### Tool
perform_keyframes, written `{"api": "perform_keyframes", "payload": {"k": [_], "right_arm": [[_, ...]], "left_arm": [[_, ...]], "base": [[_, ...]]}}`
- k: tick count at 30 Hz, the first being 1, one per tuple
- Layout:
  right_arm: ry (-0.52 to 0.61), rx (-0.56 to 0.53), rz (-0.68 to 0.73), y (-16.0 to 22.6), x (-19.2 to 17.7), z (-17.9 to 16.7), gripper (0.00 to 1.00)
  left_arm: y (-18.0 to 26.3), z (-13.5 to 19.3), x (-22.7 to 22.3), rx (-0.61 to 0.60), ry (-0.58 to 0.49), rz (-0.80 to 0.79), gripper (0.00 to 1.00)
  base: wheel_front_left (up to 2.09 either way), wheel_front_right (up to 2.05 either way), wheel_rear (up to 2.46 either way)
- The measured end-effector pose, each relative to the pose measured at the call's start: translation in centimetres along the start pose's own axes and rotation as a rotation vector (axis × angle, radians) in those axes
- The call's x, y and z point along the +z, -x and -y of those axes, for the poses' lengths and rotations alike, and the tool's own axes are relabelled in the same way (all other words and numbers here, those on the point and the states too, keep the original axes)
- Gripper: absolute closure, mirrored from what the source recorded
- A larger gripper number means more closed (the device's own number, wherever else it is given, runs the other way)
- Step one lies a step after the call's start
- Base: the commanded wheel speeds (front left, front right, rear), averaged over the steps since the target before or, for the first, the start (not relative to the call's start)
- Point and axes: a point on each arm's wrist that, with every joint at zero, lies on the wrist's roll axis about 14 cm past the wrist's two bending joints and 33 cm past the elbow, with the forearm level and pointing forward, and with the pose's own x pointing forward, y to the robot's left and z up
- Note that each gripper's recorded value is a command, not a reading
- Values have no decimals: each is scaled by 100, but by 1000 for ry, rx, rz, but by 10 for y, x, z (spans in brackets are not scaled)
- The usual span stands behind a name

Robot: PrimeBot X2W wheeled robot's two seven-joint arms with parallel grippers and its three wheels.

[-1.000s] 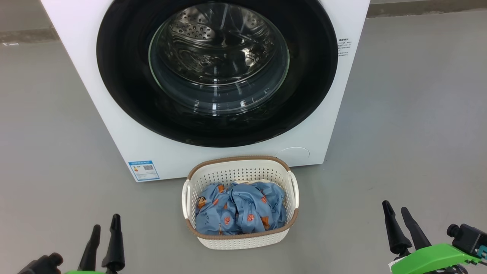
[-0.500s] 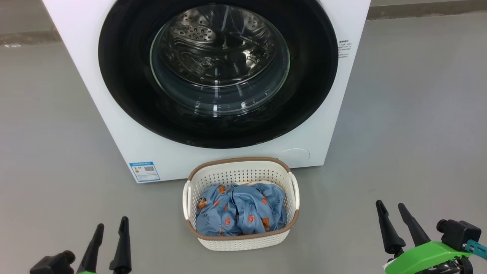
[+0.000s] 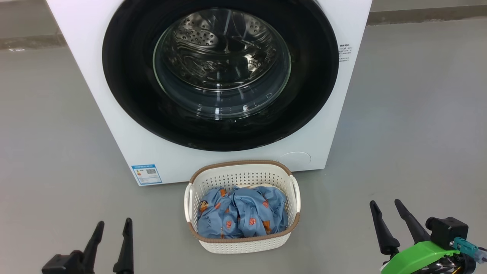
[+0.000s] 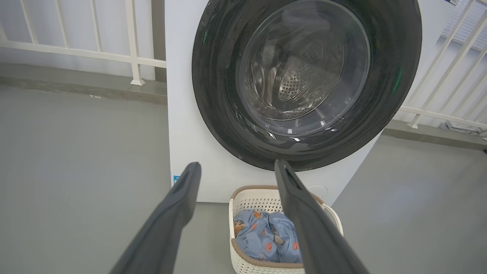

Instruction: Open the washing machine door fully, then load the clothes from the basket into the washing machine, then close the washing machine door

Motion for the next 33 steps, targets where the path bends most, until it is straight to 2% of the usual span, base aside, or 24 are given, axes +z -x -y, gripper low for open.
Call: {"api": "perform_keyframes", "payload": {"k": [18, 33], "right_arm": [[184, 26, 48, -4, 13, -1, 0], [168, -36, 62, -3, 15, 10, 0]], "left_arm": [[1, 1, 5, -25, -187, 28, 0], [2, -11, 8, 30, -181, 39, 0]], "base": [[0, 0, 0], [0, 0, 0]]}}
